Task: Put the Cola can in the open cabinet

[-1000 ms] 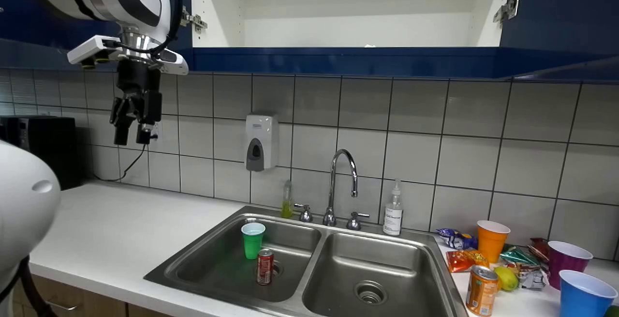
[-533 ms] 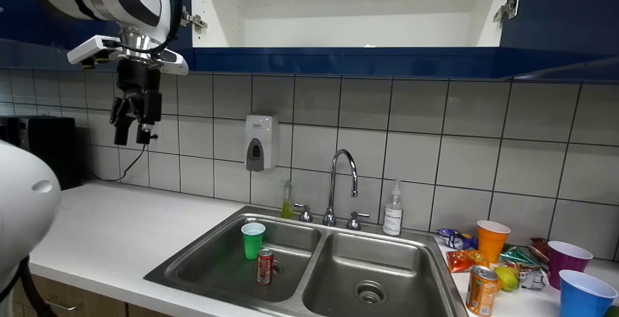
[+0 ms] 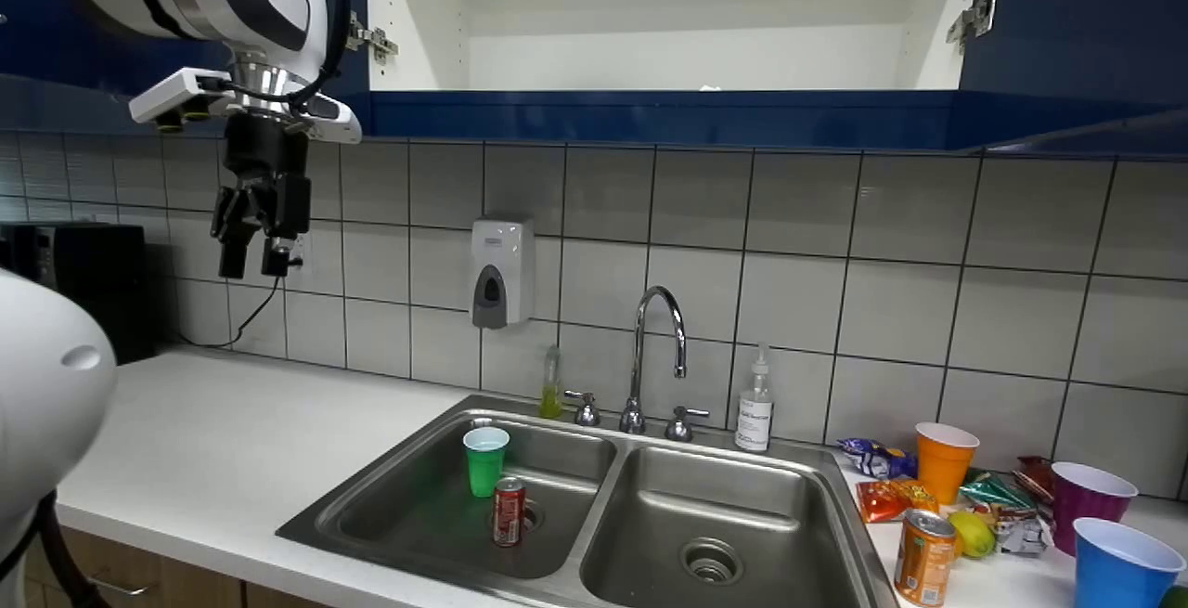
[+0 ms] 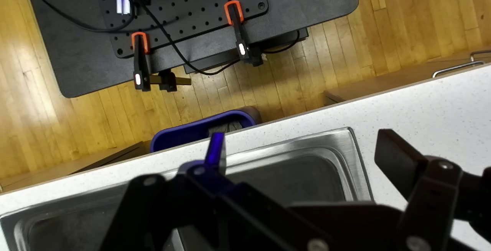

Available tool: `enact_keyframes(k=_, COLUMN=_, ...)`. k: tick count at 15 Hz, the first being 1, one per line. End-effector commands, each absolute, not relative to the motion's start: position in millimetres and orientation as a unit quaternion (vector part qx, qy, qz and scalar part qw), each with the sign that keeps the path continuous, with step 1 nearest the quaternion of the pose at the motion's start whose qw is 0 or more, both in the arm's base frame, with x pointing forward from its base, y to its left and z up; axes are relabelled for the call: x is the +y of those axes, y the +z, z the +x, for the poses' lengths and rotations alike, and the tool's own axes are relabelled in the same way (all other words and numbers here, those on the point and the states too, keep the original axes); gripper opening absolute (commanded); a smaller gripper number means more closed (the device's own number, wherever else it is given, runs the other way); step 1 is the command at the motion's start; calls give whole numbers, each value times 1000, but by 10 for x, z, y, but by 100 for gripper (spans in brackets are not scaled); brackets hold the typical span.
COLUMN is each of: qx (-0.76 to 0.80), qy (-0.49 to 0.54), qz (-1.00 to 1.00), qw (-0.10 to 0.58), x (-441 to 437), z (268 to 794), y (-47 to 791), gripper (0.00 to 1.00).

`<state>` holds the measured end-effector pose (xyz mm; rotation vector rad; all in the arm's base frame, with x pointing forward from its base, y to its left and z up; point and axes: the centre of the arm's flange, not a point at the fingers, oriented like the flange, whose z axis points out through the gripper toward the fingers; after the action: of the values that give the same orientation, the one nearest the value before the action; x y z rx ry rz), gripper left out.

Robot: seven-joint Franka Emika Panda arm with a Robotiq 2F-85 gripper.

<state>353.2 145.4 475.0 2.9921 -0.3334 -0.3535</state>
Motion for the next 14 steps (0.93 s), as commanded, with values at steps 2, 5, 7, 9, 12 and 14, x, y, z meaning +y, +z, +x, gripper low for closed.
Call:
enact_keyframes(k=2, qx=-116, qy=-114, qz=985, qw=54, x=1371, z=3561, y=4737, gripper=100)
enact_keyframes(k=5, qx=-124, qy=-109, qz=985, qw=53, x=1204, z=3626, y=4720, gripper=100)
enact_keyframes(k=7, qx=-126, qy=-108, qz=985, qw=50, x=1076, z=3672, y=4698, gripper=100)
enact_keyframes(k=9, qx=-121, qy=-108, qz=986, qw=47, x=953, z=3715, y=4665, gripper=100)
enact_keyframes(k=12, qx=-105, qy=-118, qz=987, qw=36, x=787, z=3774, y=4566, gripper=100)
enact_keyframes(k=14, qx=-87, qy=-123, qz=988, qw=24, x=695, z=3824, y=4476, gripper=100)
